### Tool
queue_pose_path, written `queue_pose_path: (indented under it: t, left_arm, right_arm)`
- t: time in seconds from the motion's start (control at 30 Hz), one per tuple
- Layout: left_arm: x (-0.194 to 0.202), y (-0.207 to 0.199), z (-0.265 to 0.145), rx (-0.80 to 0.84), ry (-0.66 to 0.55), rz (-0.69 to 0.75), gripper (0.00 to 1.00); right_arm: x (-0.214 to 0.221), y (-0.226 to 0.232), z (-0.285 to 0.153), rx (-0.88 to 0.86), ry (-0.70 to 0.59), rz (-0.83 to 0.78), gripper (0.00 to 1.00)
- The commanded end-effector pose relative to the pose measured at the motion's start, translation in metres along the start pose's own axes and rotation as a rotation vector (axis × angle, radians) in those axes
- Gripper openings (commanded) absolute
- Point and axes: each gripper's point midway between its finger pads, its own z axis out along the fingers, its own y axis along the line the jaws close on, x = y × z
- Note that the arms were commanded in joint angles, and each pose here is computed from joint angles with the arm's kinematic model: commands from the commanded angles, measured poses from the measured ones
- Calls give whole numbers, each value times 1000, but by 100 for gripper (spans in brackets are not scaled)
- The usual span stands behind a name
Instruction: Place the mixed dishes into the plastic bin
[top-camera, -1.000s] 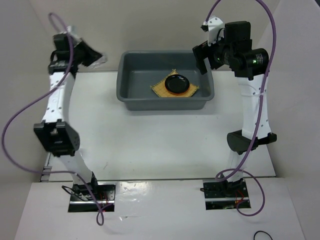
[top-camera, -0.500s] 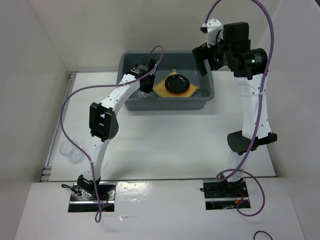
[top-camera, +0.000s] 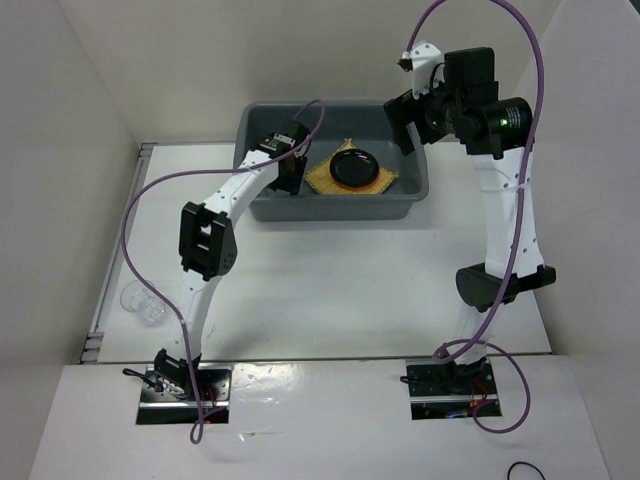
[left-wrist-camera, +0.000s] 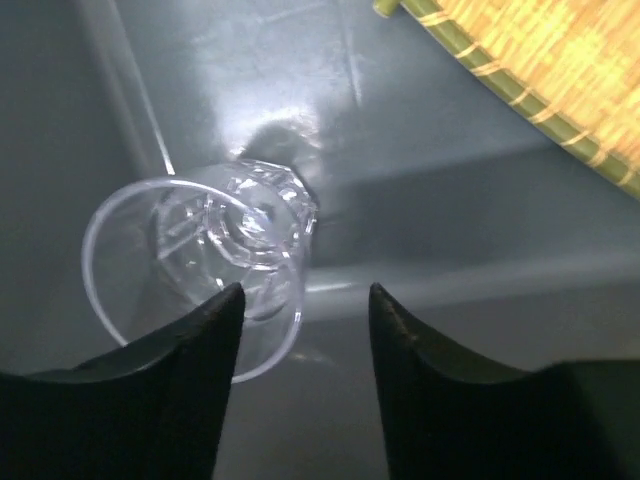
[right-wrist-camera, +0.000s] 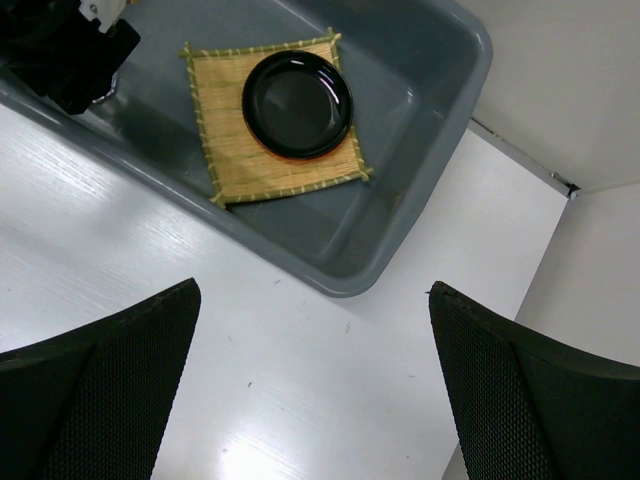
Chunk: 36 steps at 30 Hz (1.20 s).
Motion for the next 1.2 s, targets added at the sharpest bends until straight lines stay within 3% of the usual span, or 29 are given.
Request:
queue_pose_path:
  t: [0.0,0.1,0.2,0.23,0.27,0.3,0.37,0.47,0.5,0.53,0.57,0.6,0.63,0.73,0.8,0.9,1.03,1.17]
  left_arm:
    - [-18,13,-22,-53,-58,-3,62]
    - [-60,45,-90,-224,-230,-98,79]
    - [-99,85,-203,-298,-475,-252,94]
    - [-103,104,-221,-325,-516,-304,94]
    - [-103,120,-242,-356,-549,-354,95]
    - [-82,153,-269,-511,-557,-493,100]
    - [-49,196,-291,-677,-546,-643,100]
    - [12,235,-281,-747,-410,-710,100]
    - [24,244,-298,-716,-459,-776,100]
    - [67,239,-254,-704,-309,-755,100]
    - [91,266,-270,-695,-351,-888,100]
    - [114,272,-261,-670,-320,-932,100]
    - [132,267,-248,-582,-282,-979,100]
    - [196,267,-227,-545,-203,-1077,100]
    - [237,263,-204,-562,-85,-1119,100]
    - [265,257,-183,-547,25,-1169,100]
    - [264,266,-173,-517,28,-1215,100]
    - [272,254,-150,-455,117,-1229,100]
  right_arm:
    - [-6,1,-14,14,-31,-12,99]
    - [-4,1,-16,13,-28,-12,99]
    - [-2,2,-14,10,-19,-12,99]
    - [-2,2,-14,10,-19,-12,99]
    - [-2,2,-14,10,-19,-12,99]
    - [-2,2,-14,10,-19,-12,99]
    - [-2,2,-14,10,-19,-12,99]
    - [-2,2,-14,10,-19,-12,99]
    - [0,2,-10,8,-11,-11,99]
    - [0,2,-10,8,-10,-21,99]
    - [-1,1,-7,8,-10,-21,99]
    - [-1,1,-7,8,-10,-21,99]
    - [-2,3,-5,-3,-14,-21,99]
    - [-3,5,-5,-14,-18,-21,99]
    - [-4,7,-5,-27,-22,-21,99]
    - [0,10,2,-42,-8,-20,99]
    - [1,14,4,-52,-1,-24,99]
    - [1,14,1,-52,-2,-24,99]
